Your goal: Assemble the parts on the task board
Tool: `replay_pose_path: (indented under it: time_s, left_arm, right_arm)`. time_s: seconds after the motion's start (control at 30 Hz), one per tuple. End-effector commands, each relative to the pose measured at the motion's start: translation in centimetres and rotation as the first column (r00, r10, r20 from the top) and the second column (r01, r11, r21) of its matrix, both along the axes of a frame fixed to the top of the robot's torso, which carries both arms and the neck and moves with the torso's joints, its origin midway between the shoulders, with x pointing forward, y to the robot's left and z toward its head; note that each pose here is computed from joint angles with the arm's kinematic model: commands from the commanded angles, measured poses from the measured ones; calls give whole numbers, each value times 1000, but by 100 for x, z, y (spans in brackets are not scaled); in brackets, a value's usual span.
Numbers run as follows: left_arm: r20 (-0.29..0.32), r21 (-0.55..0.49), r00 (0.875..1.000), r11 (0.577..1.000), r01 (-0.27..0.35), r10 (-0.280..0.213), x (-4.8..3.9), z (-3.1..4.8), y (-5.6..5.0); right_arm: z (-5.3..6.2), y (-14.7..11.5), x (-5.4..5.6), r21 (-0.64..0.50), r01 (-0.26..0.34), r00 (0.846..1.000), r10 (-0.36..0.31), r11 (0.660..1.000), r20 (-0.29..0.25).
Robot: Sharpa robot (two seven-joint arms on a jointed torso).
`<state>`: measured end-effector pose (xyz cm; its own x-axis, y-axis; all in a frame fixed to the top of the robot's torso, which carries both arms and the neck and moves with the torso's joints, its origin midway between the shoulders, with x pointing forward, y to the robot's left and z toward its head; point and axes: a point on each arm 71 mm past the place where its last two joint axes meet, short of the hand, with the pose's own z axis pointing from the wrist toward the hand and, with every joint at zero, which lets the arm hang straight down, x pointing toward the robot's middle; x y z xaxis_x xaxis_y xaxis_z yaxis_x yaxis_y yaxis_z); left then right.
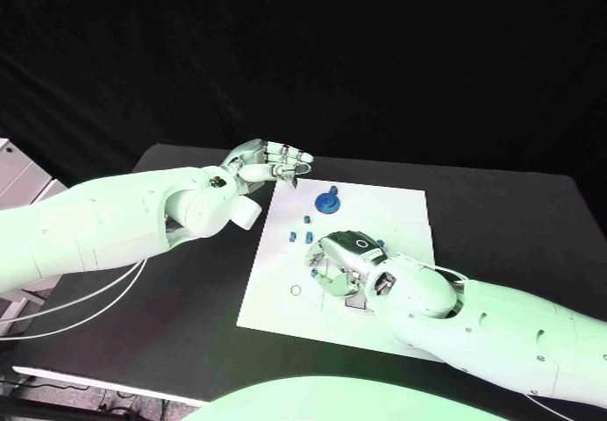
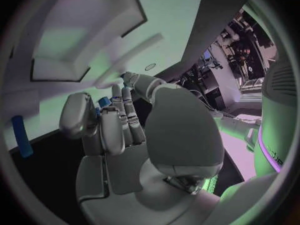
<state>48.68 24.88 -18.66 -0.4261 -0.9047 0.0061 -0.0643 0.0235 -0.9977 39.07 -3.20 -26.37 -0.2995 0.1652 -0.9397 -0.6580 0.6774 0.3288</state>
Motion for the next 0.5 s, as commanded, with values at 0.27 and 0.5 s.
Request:
replay_pose_path:
  time_s: [0.27,0.5]
  left_arm:
    - [-3,-6,1000,1000,6,-6,3,7,13]
    - [-4,-3,1000,1000,-1,1,7,3,45]
  right_arm:
    - [125,-186,-76,75,11,1000,-11,997,7]
    - [350,-509,1,65,58,998,-57,996,-18]
